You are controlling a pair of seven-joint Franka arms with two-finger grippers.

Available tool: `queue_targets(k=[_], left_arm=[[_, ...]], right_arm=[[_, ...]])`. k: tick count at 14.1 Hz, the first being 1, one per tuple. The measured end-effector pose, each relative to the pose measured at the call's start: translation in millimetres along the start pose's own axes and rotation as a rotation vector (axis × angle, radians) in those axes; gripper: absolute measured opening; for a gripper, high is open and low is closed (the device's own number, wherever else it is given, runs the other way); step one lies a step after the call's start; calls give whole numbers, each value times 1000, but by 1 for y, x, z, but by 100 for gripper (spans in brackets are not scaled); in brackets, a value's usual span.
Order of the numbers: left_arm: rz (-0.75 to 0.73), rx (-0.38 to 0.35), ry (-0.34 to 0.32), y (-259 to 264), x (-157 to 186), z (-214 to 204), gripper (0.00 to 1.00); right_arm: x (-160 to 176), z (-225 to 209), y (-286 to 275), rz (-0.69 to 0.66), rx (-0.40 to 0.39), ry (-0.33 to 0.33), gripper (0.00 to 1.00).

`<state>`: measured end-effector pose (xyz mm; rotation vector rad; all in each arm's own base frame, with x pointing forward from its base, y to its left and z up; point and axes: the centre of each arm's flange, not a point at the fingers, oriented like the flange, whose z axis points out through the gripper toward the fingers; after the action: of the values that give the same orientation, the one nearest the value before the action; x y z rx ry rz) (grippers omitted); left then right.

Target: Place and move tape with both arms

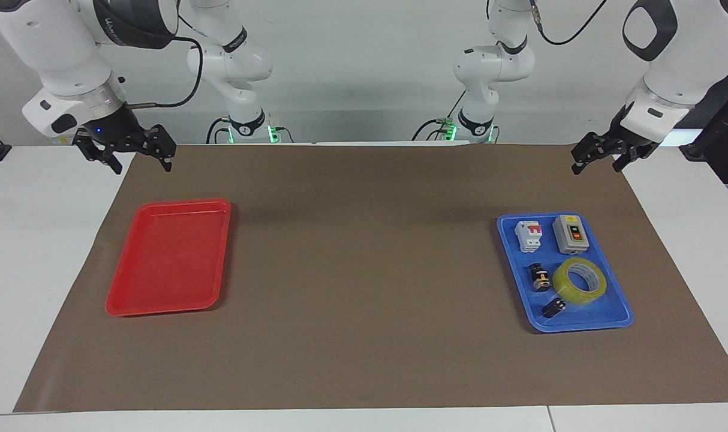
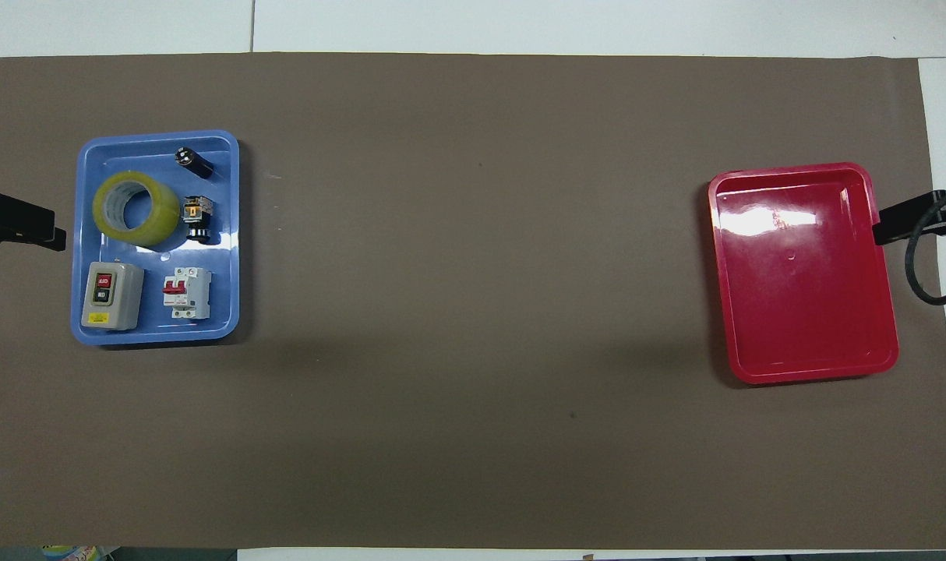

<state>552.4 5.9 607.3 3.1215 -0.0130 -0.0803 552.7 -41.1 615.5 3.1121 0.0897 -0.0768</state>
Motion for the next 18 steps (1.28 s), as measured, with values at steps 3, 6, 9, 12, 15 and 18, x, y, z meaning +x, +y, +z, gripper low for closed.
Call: queue_targets(k=[3, 6, 9, 12, 15, 18], left_arm=[[0, 0, -1, 0, 0, 0, 100], [0, 0, -1, 0, 0, 0, 100], [0, 0, 9, 0, 1, -1, 100], [0, 0, 21, 0, 2, -2, 100], [-1, 1, 29, -1, 3, -1, 100], [-17, 2, 54, -12, 14, 10, 100]], right_arm=[[0, 0, 0, 0, 0, 0, 100], [0, 0, 0, 0, 0, 0, 100], [0, 0, 0, 0, 0, 0, 100], [0, 0, 0, 0, 0, 0, 100], [0, 0, 0, 1, 0, 0, 100], [0, 0, 3, 7, 0, 0, 100]])
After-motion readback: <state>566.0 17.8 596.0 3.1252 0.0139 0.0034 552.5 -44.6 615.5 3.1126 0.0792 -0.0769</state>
